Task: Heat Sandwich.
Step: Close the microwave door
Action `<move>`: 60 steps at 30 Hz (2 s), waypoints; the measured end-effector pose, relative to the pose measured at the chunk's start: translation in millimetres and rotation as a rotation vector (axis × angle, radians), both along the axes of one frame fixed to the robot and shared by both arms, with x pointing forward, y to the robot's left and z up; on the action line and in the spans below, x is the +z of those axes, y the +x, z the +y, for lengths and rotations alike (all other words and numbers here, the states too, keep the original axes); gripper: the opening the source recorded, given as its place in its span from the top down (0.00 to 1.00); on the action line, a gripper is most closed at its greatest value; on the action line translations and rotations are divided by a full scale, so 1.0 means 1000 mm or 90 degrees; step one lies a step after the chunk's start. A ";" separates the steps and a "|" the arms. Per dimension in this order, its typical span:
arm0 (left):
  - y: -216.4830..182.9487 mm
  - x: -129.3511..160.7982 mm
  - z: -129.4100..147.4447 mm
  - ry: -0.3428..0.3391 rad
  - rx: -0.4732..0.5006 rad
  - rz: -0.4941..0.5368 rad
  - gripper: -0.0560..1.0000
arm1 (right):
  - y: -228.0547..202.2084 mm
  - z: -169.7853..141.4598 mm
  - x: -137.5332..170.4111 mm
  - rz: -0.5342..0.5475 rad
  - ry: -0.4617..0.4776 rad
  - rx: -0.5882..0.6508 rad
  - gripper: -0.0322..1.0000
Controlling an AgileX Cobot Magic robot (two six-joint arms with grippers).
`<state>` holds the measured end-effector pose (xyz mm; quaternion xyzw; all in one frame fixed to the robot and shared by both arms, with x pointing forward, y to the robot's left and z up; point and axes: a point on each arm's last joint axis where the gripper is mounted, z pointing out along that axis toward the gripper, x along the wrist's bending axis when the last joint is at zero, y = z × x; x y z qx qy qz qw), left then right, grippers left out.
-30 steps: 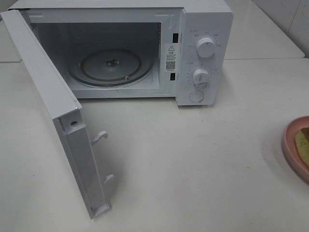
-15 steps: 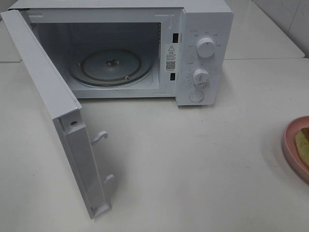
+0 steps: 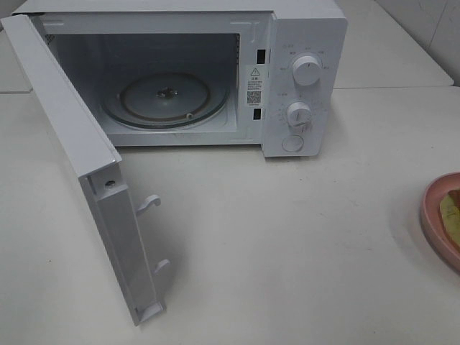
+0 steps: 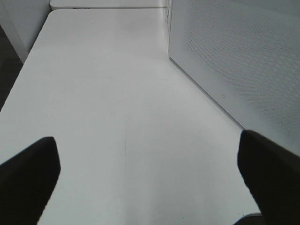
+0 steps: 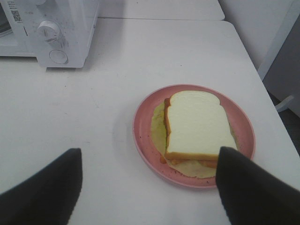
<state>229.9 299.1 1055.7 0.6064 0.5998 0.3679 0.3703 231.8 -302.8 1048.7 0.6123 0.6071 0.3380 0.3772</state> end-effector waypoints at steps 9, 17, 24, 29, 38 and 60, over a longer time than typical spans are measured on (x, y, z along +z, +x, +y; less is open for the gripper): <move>0.000 0.000 0.000 0.000 0.000 0.000 0.02 | 0.000 0.000 0.000 0.000 0.000 0.000 0.23; 0.000 0.000 -0.001 -0.004 -0.003 0.000 0.02 | 0.000 0.000 0.000 0.000 0.000 0.000 0.23; 0.009 0.013 -0.002 -0.016 -0.010 0.000 0.05 | 0.000 0.000 0.000 0.000 0.000 0.000 0.23; 0.032 0.020 -0.002 -0.019 -0.008 0.028 0.12 | 0.000 0.000 0.000 0.000 0.000 0.000 0.23; 0.077 0.025 0.000 -0.024 -0.002 0.039 0.53 | 0.000 0.000 0.000 0.000 0.000 0.000 0.23; 0.162 -0.049 0.006 -0.019 0.031 -0.095 0.95 | 0.000 0.000 0.000 0.001 -0.001 0.000 0.23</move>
